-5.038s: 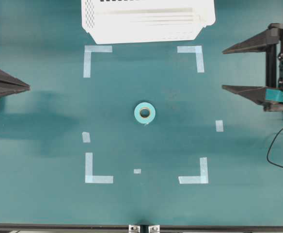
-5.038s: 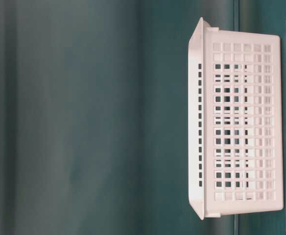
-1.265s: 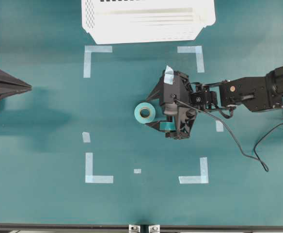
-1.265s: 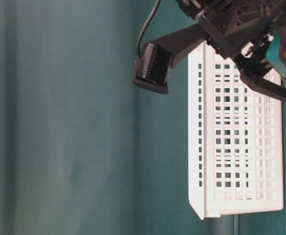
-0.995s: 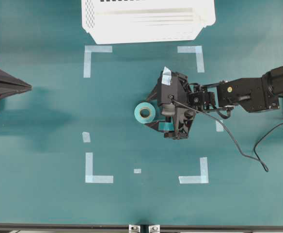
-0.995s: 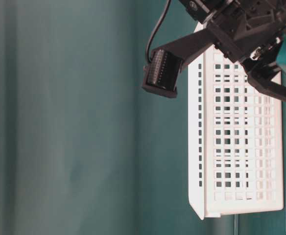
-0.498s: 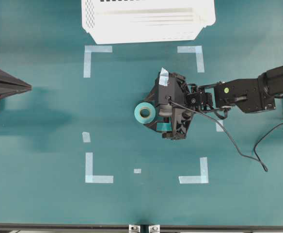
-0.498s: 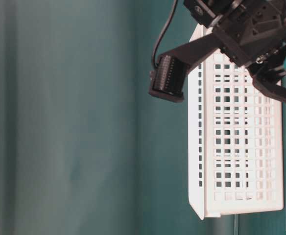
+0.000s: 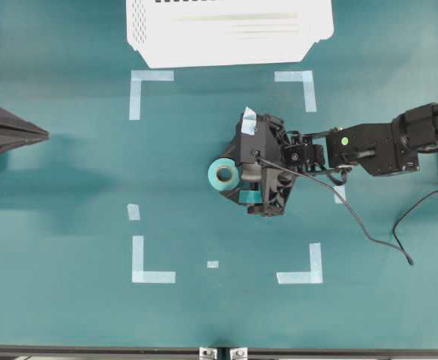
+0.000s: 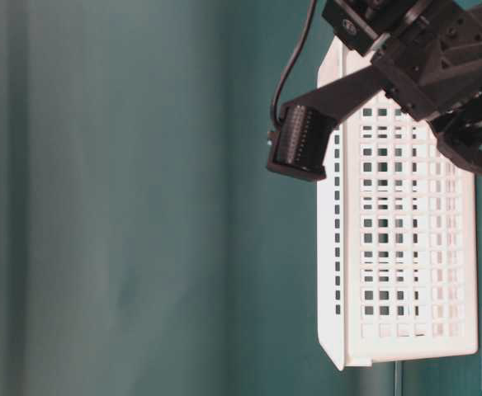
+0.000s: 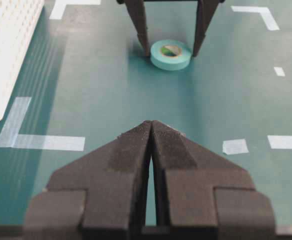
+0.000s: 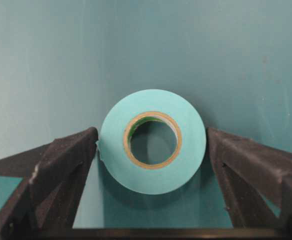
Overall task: Put the tape in the middle into the white basket.
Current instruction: 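Lower the right gripper over the tape roll and close on it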
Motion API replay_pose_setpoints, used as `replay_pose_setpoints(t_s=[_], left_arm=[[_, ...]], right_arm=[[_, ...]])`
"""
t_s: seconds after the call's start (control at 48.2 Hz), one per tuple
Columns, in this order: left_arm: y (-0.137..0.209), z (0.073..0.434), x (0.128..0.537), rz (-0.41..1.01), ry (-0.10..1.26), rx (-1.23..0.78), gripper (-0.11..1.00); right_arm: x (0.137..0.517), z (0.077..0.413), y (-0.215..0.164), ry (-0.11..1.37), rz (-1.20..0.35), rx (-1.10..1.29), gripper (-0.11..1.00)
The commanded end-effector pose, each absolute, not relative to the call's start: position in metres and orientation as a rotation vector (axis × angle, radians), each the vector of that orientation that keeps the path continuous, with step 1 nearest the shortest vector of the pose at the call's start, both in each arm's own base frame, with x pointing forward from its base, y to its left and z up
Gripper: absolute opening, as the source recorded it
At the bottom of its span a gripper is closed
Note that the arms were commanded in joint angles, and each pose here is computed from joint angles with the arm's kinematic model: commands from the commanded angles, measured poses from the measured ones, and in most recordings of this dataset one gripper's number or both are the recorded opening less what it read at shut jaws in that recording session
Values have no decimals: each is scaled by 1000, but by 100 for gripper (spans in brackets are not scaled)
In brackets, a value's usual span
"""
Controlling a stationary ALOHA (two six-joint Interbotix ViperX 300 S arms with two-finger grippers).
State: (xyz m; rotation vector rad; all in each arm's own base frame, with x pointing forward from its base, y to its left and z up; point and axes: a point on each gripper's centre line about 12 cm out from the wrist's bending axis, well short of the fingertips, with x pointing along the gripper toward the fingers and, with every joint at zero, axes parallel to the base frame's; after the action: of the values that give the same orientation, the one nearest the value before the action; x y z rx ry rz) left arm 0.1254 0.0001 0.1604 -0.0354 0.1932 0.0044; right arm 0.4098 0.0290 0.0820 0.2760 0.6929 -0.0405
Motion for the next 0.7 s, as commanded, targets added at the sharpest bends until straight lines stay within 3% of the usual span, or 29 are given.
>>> replay_pose_setpoints(t_s=[0.0, 0.684], left_arm=[[1, 165, 127, 7, 184, -34, -11], [1, 165, 127, 7, 182, -34, -11]], right_arm=[[416, 91, 32, 663, -29, 276, 100], [422, 89, 32, 662, -29, 276, 100]])
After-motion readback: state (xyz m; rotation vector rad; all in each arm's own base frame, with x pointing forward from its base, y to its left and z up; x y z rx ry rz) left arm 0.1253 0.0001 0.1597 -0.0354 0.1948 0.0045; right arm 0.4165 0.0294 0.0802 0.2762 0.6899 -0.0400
